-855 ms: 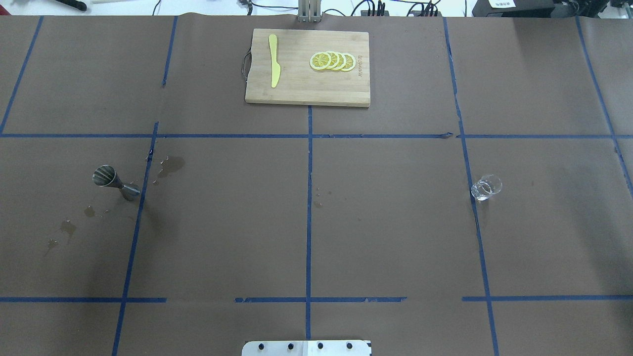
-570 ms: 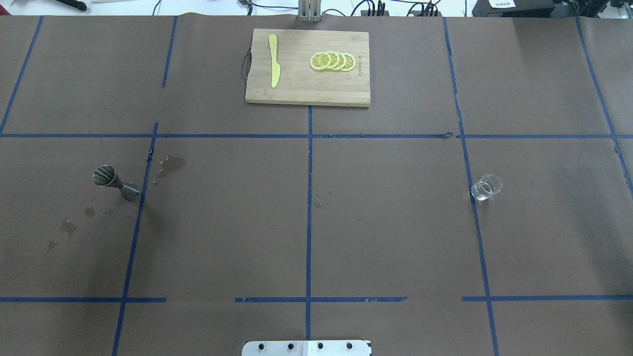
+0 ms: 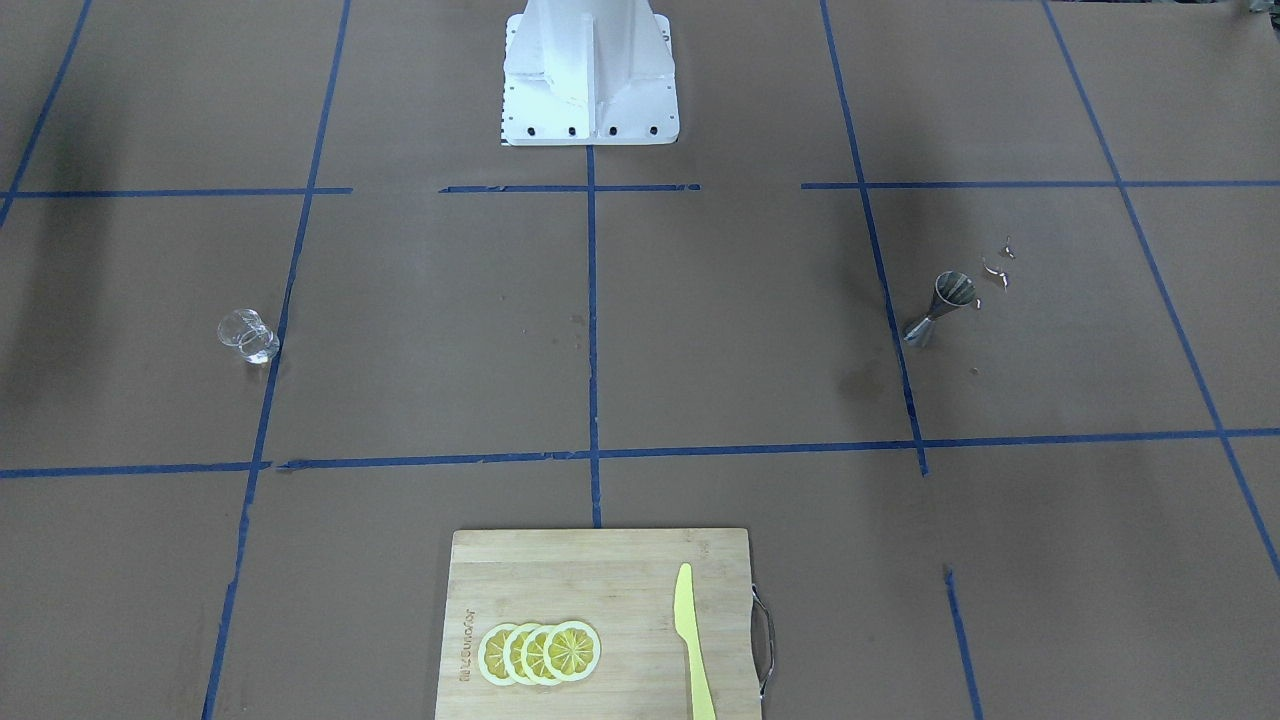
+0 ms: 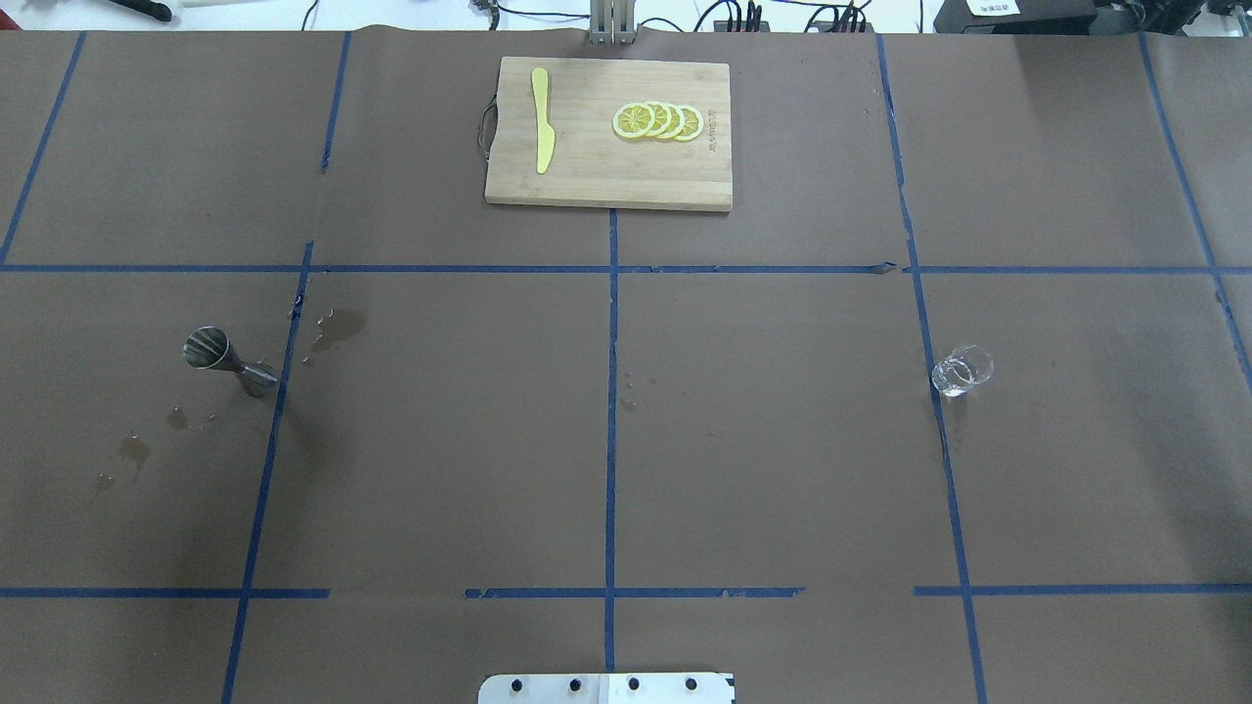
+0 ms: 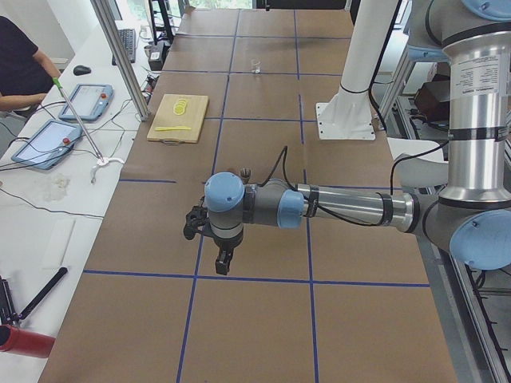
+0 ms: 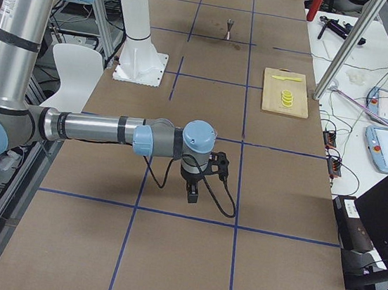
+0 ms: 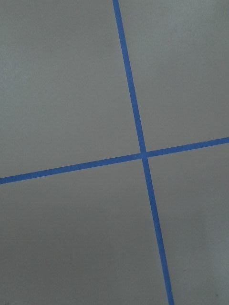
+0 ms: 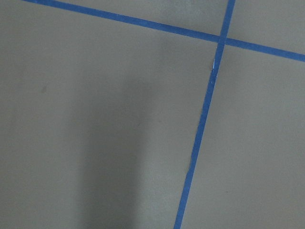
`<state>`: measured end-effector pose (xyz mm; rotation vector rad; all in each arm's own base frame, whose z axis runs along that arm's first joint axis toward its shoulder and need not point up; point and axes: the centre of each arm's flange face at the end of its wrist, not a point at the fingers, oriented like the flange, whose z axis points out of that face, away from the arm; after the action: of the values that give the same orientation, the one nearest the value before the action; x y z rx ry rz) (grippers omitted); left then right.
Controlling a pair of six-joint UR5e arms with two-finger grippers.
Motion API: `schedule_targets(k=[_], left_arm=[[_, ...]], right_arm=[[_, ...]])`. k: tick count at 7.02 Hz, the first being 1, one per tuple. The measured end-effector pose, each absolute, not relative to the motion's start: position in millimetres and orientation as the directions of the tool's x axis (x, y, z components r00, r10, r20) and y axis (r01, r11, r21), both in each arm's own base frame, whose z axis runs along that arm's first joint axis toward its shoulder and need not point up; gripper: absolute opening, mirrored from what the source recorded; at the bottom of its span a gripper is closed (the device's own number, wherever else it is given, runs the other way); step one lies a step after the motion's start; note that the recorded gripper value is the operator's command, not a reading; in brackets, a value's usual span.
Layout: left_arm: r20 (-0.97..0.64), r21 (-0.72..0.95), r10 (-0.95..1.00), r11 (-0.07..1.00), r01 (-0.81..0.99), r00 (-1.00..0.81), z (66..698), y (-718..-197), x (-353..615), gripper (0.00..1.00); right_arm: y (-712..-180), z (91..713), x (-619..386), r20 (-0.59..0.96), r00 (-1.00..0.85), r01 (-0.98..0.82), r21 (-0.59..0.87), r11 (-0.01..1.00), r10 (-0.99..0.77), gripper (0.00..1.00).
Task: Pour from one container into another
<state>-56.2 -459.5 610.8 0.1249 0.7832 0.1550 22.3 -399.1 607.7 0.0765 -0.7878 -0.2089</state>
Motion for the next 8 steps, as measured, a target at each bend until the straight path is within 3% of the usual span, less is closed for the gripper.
schedule_targets(k=[8], left_arm=[[-0.691, 0.278, 0.269, 0.956, -0.097, 0.671, 574, -462, -49, 1.0]], right_arm=[[-401, 610, 22, 0.695, 0.688, 0.156, 0.139, 0.978, -0.209, 1.0]])
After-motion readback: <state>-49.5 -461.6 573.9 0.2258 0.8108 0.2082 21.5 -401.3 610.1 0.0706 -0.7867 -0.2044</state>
